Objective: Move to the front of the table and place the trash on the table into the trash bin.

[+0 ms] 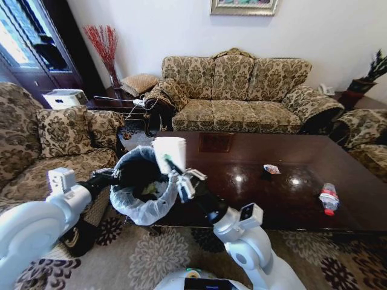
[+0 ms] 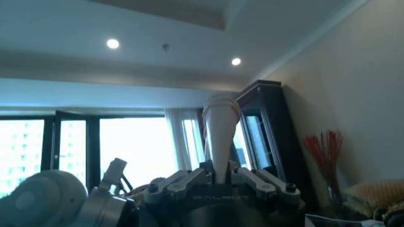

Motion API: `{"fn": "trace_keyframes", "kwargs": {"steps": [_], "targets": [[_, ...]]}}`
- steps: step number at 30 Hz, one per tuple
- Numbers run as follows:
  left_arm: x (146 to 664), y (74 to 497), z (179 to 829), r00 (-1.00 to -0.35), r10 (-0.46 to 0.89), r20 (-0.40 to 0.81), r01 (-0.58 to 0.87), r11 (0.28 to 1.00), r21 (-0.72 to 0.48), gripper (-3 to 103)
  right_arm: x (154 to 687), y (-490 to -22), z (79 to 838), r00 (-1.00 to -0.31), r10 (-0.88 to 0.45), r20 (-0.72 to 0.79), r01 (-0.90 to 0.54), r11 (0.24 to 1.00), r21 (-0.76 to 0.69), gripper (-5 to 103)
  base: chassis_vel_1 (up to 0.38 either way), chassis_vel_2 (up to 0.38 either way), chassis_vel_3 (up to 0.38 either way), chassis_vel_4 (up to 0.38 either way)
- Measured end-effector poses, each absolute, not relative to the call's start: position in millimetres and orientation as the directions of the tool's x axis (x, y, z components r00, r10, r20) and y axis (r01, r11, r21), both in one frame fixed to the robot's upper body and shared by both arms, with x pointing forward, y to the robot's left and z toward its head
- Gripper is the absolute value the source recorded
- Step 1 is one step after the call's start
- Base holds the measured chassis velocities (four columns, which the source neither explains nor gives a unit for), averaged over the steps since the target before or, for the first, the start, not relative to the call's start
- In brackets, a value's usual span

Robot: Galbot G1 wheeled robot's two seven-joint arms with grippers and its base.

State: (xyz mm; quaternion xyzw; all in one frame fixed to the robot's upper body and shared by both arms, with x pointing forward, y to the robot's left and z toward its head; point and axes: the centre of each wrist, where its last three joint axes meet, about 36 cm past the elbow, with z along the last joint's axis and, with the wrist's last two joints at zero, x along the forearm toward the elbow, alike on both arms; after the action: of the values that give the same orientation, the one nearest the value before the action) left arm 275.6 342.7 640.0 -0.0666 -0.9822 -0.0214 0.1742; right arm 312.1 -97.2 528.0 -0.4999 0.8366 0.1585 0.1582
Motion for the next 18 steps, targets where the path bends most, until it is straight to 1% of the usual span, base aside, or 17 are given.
{"fn": "trace_keyframes", "kwargs": {"steps": [1,2,3,4,5,9,11,14,15,18], "targets": [[274,344,639,-0.929,0.118,0.35,0.131,0.991,0.014,2,314,-94,528,-0.452,-0.787,-0.421,-0.885,0.453,0.105,7,0.0,0.0,0.0,0.0],[272,345,636,-0.926,0.113,0.36,0.124,0.992,0.008,2,315,-90,531,-0.453,-0.782,-0.427,-0.885,0.451,0.113,18,0.0,0.0,0.0,0.0],[271,346,635,-0.924,0.111,0.365,0.12,0.993,0.004,2,316,-88,533,-0.452,-0.779,-0.434,-0.886,0.449,0.118,18,0.0,0.0,0.0,0.0],[270,347,635,-0.924,0.107,0.368,0.116,0.993,0.002,2,315,-87,535,-0.449,-0.778,-0.44,-0.888,0.445,0.119,23,0.0,0.0,0.0,0.0],[270,347,635,-0.924,0.107,0.368,0.116,0.993,0.002,2,315,-87,535,-0.449,-0.778,-0.44,-0.888,0.445,0.119,23,0.0,0.0,0.0,0.0],[268,349,634,-0.925,0.094,0.368,0.101,0.995,0.0,2,311,-95,539,-0.446,-0.777,-0.444,-0.888,0.447,0.109,44,0.0,0.0,0.0,0.0],[267,350,633,-0.925,0.092,0.369,0.098,0.995,-0.003,2,311,-96,539,-0.446,-0.778,-0.443,-0.888,0.447,0.108,44,0.0,0.0,0.0,0.0],[259,355,625,-0.919,0.06,0.389,0.058,0.998,-0.018,2,309,-94,538,-0.435,-0.786,-0.44,-0.894,0.435,0.107,61,0.0,0.0,0.0,0.0],[259,355,625,-0.919,0.06,0.389,0.058,0.998,-0.018,2,309,-94,538,-0.435,-0.786,-0.44,-0.894,0.435,0.107,61,0.0,0.0,0.0,0.0],[255,358,621,-0.915,0.041,0.401,0.036,0.999,-0.019,2,307,-92,536,-0.424,-0.795,-0.434,-0.9,0.423,0.105,78,0.0,0.0,0.0,0.0]]}}
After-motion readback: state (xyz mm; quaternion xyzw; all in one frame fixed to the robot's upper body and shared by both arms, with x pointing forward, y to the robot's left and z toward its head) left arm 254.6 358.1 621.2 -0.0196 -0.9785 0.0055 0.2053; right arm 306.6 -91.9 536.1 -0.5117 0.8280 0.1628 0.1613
